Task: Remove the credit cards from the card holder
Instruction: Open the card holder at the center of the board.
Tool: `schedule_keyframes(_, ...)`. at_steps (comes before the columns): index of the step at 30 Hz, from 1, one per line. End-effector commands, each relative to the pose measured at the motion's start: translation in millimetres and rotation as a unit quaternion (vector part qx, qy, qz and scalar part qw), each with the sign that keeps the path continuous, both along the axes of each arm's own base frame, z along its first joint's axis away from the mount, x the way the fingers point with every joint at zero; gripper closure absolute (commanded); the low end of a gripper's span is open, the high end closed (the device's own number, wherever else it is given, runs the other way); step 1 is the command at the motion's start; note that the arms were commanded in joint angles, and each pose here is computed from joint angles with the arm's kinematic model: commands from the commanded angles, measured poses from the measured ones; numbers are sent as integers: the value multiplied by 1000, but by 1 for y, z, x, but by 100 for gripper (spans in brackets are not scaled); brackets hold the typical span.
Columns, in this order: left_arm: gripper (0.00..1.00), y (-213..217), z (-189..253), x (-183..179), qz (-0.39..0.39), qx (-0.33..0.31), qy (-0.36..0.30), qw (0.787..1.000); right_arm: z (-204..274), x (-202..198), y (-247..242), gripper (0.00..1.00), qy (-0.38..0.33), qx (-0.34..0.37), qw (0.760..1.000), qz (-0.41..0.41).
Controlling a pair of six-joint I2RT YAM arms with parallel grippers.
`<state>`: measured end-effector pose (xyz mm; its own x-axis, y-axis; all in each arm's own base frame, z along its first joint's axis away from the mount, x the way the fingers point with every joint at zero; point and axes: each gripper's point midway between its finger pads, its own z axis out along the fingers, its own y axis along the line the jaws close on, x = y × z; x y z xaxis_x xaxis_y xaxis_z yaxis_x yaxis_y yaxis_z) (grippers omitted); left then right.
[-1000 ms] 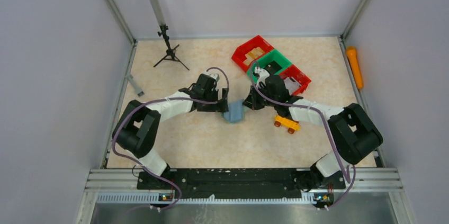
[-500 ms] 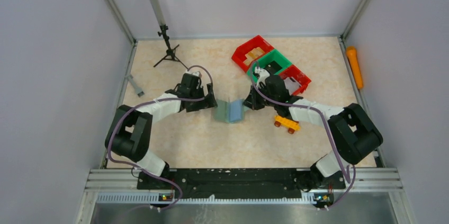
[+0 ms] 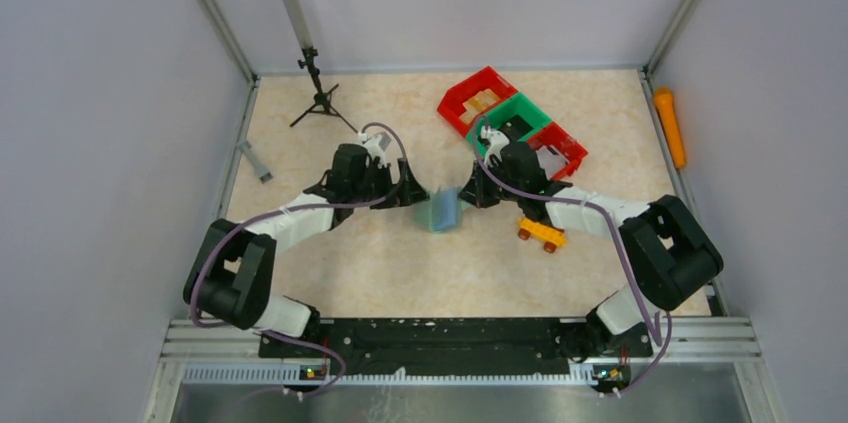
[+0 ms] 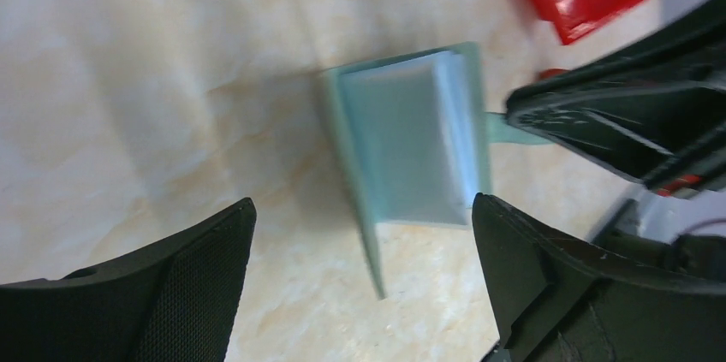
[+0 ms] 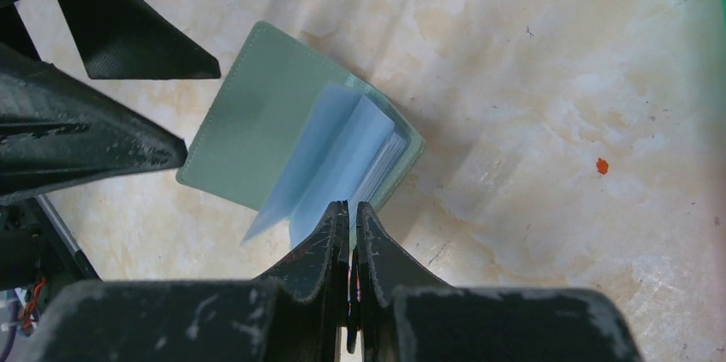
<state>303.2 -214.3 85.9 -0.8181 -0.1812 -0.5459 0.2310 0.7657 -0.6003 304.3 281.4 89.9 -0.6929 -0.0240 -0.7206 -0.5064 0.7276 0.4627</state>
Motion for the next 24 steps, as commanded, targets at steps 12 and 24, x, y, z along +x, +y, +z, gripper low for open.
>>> schedule_keyframes(12,1,-77,-1,-13,-144,-74,27,987,23,4,10,100,-28,34,999,13)
schedule_keyframes(24,1,-64,-27,-4,-107,15,45,993,30,-1,14,100,-35,51,998,27)
